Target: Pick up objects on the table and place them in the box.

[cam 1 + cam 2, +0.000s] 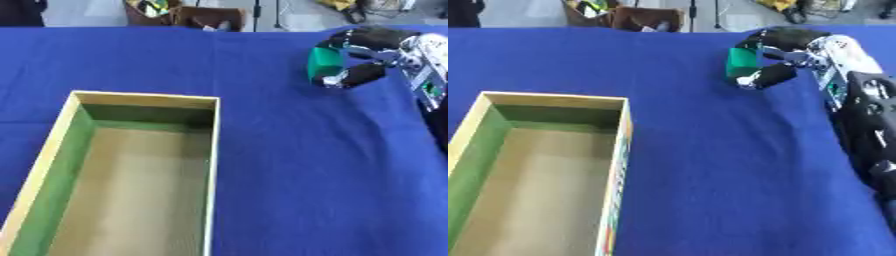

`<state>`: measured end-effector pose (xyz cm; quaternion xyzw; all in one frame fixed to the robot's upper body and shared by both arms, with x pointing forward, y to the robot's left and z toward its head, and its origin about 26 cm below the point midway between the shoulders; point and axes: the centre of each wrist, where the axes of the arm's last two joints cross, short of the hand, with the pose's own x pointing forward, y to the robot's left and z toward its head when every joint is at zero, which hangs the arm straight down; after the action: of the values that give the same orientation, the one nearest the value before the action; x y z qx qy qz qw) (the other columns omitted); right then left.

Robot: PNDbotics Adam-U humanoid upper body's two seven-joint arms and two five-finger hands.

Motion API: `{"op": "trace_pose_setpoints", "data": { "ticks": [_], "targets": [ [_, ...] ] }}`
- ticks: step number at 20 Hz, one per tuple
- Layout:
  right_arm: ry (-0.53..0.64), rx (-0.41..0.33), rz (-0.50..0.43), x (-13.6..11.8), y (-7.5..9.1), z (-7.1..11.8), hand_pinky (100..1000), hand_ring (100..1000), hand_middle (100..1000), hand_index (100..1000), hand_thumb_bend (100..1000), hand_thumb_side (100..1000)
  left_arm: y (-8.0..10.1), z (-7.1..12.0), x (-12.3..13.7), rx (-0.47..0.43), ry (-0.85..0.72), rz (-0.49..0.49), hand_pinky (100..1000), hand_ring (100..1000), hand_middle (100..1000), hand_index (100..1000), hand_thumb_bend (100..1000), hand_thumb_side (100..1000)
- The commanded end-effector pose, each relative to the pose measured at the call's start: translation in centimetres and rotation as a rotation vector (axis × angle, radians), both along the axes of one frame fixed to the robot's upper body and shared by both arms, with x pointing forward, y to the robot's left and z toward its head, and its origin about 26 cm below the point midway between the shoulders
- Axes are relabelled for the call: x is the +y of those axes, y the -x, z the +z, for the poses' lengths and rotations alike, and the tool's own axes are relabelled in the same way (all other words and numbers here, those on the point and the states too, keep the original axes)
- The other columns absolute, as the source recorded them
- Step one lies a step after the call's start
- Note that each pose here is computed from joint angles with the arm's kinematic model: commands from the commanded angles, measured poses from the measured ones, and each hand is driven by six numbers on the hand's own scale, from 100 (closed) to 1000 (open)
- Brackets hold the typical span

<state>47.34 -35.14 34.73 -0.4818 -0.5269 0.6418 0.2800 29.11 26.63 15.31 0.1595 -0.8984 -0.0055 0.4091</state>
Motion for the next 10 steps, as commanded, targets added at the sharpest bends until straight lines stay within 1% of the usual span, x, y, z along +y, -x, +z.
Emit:
{"op": "trace_pose_setpoints", "data": {
  "ticks": [1, 3, 4, 5, 6, 8, 9, 10],
  "targets": [
    [-0.015, -0.033, -0.008, -1.6, 1.0, 2.2, 872, 903, 769, 934, 100, 767, 0.2, 0.6, -0.1, -0.02, -0.018, -0.004, 100, 357, 487, 486, 100, 912],
    [-0.023, -0.001, 0.002, -2.1, 1.2, 2.2, 875, 902, 770, 943, 100, 671, 0.2, 0.5, -0.1, -0.018, -0.02, -0.003, 100, 357, 487, 486, 100, 913],
    [-0.028, 0.022, 0.007, -2.3, 1.3, 2.2, 877, 901, 779, 953, 100, 592, 0.2, 0.5, -0.1, -0.018, -0.021, -0.003, 100, 357, 488, 486, 100, 914],
    [-0.033, 0.049, 0.012, -2.4, 1.3, 2.1, 879, 900, 787, 962, 100, 544, 0.2, 0.5, -0.1, -0.016, -0.023, -0.004, 100, 357, 487, 486, 100, 914],
    [-0.04, 0.077, 0.017, -2.6, 1.4, 2.1, 879, 899, 784, 963, 100, 476, 0.2, 0.5, -0.1, -0.015, -0.024, -0.004, 100, 357, 487, 485, 100, 913],
    [-0.056, 0.109, 0.022, -2.7, 1.5, 2.3, 873, 887, 742, 936, 100, 458, 0.2, 0.5, -0.1, -0.015, -0.025, -0.004, 100, 357, 487, 485, 100, 913],
    [-0.064, 0.114, 0.024, -2.7, 1.6, 2.5, 869, 881, 720, 921, 100, 423, 0.2, 0.5, -0.1, -0.016, -0.025, -0.004, 100, 357, 487, 485, 100, 913],
    [-0.07, 0.114, 0.026, -2.6, 1.7, 2.7, 869, 879, 705, 909, 100, 368, 0.2, 0.5, -0.1, -0.016, -0.025, -0.005, 100, 357, 487, 485, 100, 913]
  ]
}}
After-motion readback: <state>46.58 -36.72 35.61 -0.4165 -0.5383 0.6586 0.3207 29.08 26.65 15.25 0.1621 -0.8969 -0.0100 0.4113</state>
